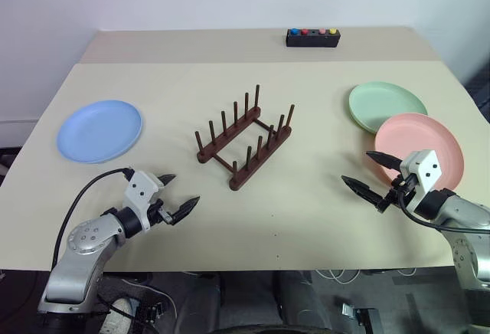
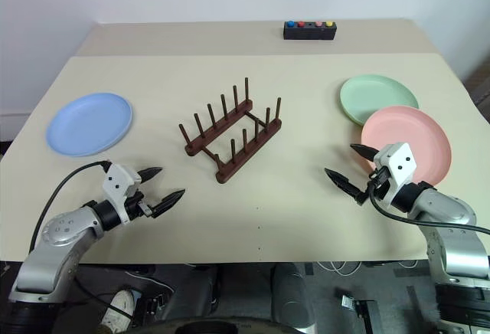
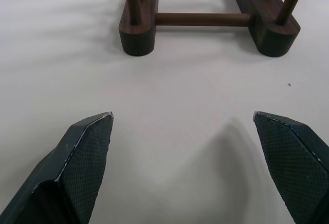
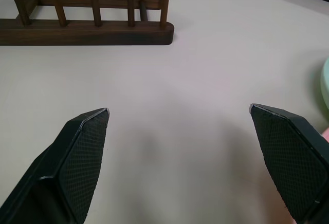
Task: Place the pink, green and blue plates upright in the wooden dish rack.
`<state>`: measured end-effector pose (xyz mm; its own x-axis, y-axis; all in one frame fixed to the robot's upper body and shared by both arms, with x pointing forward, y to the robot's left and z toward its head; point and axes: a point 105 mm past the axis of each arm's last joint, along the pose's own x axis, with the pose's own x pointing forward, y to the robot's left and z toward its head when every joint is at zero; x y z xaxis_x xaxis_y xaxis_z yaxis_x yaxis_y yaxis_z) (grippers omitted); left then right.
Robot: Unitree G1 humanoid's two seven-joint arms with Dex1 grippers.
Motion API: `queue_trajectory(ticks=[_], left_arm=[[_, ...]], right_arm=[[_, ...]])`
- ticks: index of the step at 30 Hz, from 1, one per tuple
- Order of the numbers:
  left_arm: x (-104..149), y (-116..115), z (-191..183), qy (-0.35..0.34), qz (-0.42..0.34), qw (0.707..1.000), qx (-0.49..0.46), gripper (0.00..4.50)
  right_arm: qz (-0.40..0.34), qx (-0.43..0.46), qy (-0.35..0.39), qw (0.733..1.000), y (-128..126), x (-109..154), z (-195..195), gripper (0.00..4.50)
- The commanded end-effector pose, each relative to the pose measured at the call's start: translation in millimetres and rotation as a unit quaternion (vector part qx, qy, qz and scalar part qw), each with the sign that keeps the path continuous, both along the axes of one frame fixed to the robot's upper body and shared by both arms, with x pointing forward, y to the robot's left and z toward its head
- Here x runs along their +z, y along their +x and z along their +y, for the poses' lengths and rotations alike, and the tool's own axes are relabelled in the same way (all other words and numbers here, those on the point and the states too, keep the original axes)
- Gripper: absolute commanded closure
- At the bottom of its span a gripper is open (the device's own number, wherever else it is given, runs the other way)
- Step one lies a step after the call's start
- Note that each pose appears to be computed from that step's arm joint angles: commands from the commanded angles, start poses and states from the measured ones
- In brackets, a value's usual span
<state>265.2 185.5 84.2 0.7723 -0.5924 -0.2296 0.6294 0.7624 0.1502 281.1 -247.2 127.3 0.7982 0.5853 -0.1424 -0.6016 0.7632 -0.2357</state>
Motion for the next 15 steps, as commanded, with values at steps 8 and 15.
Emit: queue_trajectory(ticks=[8, 15], left_arm=[[21, -2, -4, -0.004, -0.029, 1.000, 0.008, 0.00], [21, -6, -6, 0.000, -0.028, 1.000, 0.008, 0.00]], right_arm=[[-0.032, 0.024, -0.008, 0.999, 9, 23, 10, 0.03], [-0.026, 0.032, -0.005, 0.999, 10, 17, 18, 0.03]])
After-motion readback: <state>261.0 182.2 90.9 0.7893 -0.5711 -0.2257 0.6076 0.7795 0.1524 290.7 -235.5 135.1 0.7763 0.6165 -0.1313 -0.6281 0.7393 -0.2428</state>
